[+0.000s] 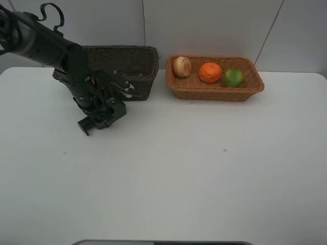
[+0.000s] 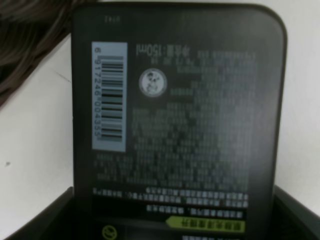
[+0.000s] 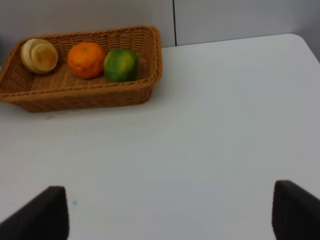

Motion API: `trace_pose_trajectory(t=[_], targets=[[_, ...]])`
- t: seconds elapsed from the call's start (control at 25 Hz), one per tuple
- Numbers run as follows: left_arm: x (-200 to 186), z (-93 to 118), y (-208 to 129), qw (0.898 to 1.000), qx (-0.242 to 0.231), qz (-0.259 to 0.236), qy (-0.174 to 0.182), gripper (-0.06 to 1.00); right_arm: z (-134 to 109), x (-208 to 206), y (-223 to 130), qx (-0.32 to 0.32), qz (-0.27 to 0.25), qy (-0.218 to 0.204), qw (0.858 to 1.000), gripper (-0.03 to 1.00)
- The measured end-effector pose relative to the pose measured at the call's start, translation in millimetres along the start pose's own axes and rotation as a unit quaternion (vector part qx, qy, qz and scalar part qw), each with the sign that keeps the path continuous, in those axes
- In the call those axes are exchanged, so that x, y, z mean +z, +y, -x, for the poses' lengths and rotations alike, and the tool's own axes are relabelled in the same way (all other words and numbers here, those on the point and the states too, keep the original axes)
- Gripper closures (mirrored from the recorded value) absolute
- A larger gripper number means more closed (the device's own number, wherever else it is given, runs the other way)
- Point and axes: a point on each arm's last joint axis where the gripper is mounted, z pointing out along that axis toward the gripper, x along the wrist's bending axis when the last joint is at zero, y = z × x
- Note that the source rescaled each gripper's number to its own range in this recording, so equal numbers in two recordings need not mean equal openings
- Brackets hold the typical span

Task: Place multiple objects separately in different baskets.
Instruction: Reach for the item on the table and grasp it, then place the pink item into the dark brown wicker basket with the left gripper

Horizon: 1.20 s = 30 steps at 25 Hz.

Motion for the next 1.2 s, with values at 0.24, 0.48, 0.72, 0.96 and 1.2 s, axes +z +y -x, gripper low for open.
trace_pose_trajectory(t=[0.24, 0.48, 0.72, 0.96, 1.2], targets=[[0.0, 0.0, 0.0, 1.0, -0.001, 0.0, 0.0, 0.08, 0.0, 0.0, 0.0, 0.0, 0.0, 0.0, 1.0, 0.21], [0.0, 0.1, 0.0, 1.0, -0.006, 0.0, 0.0, 0.08, 0.0, 0.0, 0.0, 0.0, 0.0, 0.0, 1.0, 0.21], [-12.9, -0.5, -1.0, 1.0, -0.021, -0.005, -0.001, 0.08, 0.0, 0.0, 0.0, 0.0, 0.0, 0.0, 1.0, 0.21], [-45.2, 3.5, -2.8, 1.0, -0.021, -0.023, -0.004, 0.08, 0.0, 0.0, 0.0, 0.0, 0.0, 0.0, 1.0, 0.21], [-82.6, 9.5, -8.8, 0.999, -0.021, -0.045, -0.015, 0.09, 0.0, 0.0, 0.0, 0.0, 0.0, 0.0, 1.0, 0.21]])
